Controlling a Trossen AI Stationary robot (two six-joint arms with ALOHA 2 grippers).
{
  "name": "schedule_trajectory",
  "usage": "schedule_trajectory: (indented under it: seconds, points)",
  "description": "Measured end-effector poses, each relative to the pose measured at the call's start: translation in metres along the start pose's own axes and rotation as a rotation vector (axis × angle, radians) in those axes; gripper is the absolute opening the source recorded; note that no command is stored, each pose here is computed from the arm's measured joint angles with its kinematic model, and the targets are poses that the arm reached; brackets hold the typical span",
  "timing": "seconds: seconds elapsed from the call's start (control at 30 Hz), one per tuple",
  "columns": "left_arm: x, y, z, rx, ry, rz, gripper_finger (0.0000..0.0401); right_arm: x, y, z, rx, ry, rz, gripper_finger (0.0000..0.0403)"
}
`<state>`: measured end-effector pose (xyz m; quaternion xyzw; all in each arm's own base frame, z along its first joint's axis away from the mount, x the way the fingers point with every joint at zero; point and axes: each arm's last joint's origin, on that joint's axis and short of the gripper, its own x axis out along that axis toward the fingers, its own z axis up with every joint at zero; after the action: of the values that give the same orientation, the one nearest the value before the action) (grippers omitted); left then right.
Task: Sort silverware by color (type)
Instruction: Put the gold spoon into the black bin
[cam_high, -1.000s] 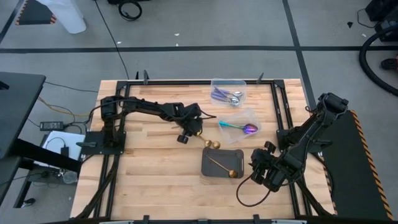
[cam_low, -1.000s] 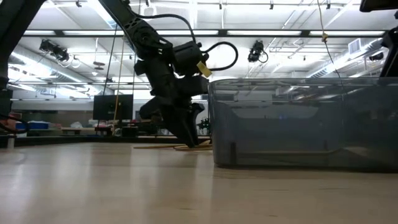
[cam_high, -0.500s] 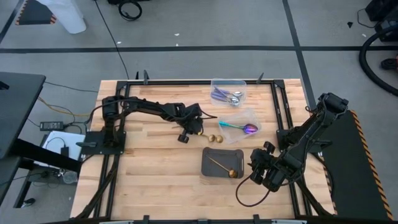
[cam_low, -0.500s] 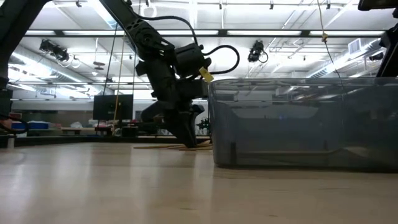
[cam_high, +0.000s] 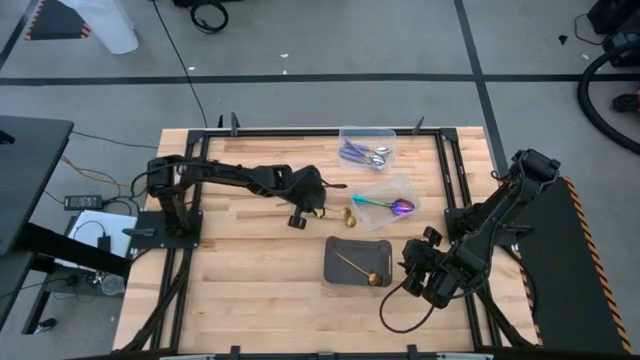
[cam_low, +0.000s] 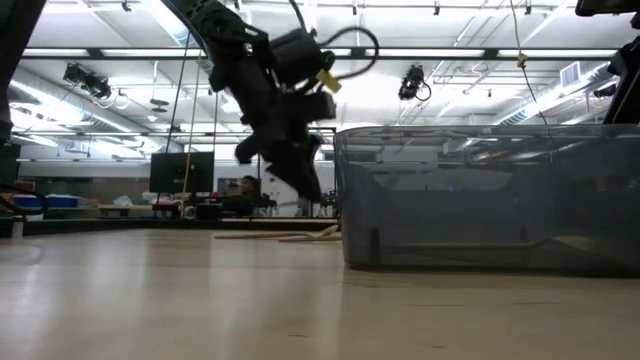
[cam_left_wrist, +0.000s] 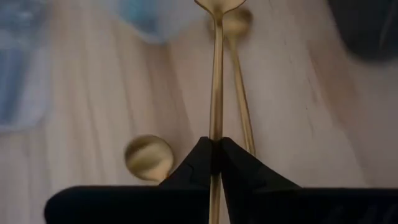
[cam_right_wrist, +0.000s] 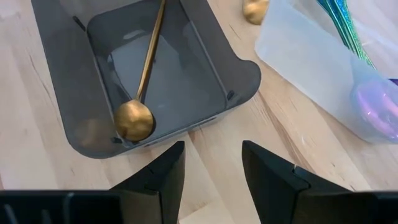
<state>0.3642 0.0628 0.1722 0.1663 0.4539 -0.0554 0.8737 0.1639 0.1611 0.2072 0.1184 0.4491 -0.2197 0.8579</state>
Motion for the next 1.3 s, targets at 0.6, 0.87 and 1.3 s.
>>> schedule_trajectory:
  seconds: [0.6,0.87,1.3]
  points:
    - [-0.025,-0.039,0.067,-0.116,-0.317,-0.009,0.0023,0.004,-0.002,0.005,-0.007,0.006,-0.023,0.0169]
    - [-0.04,-0.056,0.097,-0.168,-0.443,-0.075,0.0023,0.003,-0.011,-0.001,-0.011,0.126,-0.081,0.0169]
    - [-0.012,-0.09,0.105,-0.234,-0.474,-0.191,0.0023,0.002,-0.017,-0.003,0.01,0.146,-0.141,0.0169]
